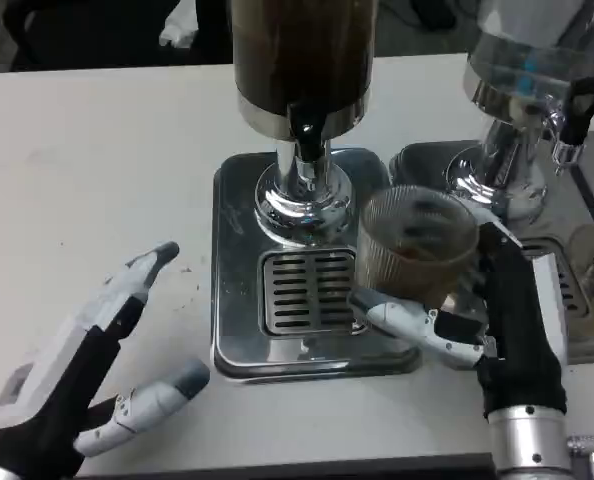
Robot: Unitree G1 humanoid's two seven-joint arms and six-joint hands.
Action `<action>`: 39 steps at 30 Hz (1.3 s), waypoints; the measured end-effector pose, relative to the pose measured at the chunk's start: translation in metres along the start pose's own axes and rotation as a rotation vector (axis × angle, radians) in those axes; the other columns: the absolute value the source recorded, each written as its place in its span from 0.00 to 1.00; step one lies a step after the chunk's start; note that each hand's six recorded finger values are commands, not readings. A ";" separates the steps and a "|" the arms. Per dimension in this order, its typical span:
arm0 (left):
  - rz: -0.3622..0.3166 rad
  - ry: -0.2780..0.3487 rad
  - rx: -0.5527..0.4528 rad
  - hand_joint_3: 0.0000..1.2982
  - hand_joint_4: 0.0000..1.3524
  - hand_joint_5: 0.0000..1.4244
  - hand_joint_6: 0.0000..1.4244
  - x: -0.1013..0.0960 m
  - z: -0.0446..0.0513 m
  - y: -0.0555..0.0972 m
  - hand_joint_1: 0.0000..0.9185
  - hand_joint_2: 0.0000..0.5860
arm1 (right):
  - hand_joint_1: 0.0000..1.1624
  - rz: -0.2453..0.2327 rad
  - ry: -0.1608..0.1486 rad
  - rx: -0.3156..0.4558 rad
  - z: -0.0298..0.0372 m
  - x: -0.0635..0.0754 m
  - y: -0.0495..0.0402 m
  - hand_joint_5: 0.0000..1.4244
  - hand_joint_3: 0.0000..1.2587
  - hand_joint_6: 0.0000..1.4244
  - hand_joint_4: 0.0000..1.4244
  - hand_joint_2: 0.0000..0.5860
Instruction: Grasp the cup under the faucet to collect the drink, then remove the cup.
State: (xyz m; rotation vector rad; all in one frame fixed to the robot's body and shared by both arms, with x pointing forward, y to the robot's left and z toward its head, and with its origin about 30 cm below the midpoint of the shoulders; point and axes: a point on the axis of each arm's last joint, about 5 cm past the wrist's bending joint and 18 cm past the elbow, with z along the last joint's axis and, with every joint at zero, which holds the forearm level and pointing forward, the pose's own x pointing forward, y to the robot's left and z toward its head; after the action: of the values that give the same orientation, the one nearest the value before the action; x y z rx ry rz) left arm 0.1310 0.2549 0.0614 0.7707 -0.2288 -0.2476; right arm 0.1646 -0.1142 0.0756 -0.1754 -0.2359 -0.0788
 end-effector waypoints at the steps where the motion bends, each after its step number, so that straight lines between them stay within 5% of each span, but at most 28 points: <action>1: 0.000 0.003 0.005 0.00 0.00 0.00 0.00 -0.001 0.0008 0.000 0.00 0.18 | 0.91 0.004 0.000 0.001 0.0012 -0.002 -0.0006 0.64 0.63 0.91 0.60 0.21; 6: -0.029 0.022 0.066 0.00 0.00 0.00 0.00 -0.007 0.0049 0.003 0.00 0.18 | 0.91 0.023 0.001 0.005 0.0072 -0.008 -0.0025 0.64 0.63 0.91 0.60 0.21; 13: -0.078 0.036 0.213 0.00 0.00 0.00 0.00 -0.017 0.0146 0.012 0.00 0.17 | 0.91 0.058 -0.046 0.001 0.0199 -0.011 -0.0113 0.65 0.64 0.91 0.60 0.21; 19: -0.110 0.039 0.316 0.00 0.00 0.00 0.00 -0.027 0.0250 0.013 0.00 0.17 | 0.91 0.088 -0.009 0.022 0.0212 -0.022 -0.0116 0.65 0.64 0.91 0.60 0.21; 27: -0.125 0.082 0.339 0.00 0.00 0.00 0.00 -0.045 0.0320 0.010 0.00 0.17 | 0.90 0.096 -0.034 0.025 0.0318 -0.027 -0.0165 0.65 0.64 0.92 0.60 0.21; 39: -0.127 0.084 0.353 0.00 0.00 0.00 0.00 -0.060 0.0417 0.008 0.00 0.19 | 0.90 0.184 -0.042 -0.014 0.0405 -0.036 -0.0356 0.65 0.64 0.92 0.61 0.21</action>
State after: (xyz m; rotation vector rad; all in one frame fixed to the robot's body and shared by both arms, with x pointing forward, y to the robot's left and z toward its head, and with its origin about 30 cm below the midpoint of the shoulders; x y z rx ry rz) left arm 0.0631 0.2513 0.0895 1.1457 -0.1456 -0.2981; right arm 0.1173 -0.1398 0.1116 -0.2117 -0.2599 0.1064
